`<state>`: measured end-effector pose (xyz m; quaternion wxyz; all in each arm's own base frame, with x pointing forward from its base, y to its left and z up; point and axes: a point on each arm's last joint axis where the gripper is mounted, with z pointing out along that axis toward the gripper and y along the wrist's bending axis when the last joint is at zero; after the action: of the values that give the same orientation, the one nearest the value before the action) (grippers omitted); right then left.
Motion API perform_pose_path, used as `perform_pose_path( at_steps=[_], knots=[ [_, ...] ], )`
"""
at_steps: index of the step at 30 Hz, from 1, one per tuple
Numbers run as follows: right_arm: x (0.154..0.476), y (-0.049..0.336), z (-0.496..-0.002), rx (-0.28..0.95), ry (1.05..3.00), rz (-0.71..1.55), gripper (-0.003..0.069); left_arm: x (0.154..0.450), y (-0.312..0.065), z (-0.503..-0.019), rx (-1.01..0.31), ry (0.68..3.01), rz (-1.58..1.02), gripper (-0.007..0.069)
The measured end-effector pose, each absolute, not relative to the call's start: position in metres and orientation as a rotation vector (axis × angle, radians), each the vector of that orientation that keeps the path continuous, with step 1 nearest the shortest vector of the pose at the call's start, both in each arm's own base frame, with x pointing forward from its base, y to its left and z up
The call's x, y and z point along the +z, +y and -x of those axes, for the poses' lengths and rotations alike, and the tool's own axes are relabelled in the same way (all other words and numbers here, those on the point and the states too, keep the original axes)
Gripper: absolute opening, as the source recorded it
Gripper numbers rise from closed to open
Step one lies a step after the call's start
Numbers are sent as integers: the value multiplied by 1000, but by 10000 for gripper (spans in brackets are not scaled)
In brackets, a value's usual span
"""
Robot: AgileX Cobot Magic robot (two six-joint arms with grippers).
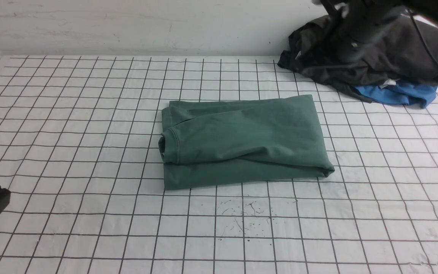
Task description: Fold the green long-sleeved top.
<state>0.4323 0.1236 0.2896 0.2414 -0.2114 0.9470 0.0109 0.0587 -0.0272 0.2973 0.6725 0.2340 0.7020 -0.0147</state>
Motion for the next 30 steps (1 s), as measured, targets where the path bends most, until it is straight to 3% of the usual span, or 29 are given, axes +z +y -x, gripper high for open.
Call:
perform_pose_path(
  at_steps=[5, 8, 15, 20, 27, 30],
  knots=[
    [190, 114, -413, 137, 2791, 498, -11, 297, -24, -53, -30, 1517, -467, -8],
    [165, 122, -402, 162, 2791, 499, -11, 293, -23, -53, -25, 1508, -451, -8],
    [183, 160, -396, 196, 2656, 596, -11, 288, -22, -53, -25, 1504, -435, -8],
    [201, 210, -392, 257, 2454, 692, -11, 289, -22, -53, -43, 1500, -418, -8],
    [167, 223, -387, 253, 2549, 751, -11, 289, -22, -53, -43, 1500, -417, -8],
    [187, 219, -383, 231, 2519, 776, -11, 289, -23, -53, -45, 1500, -416, -8]
  ],
)
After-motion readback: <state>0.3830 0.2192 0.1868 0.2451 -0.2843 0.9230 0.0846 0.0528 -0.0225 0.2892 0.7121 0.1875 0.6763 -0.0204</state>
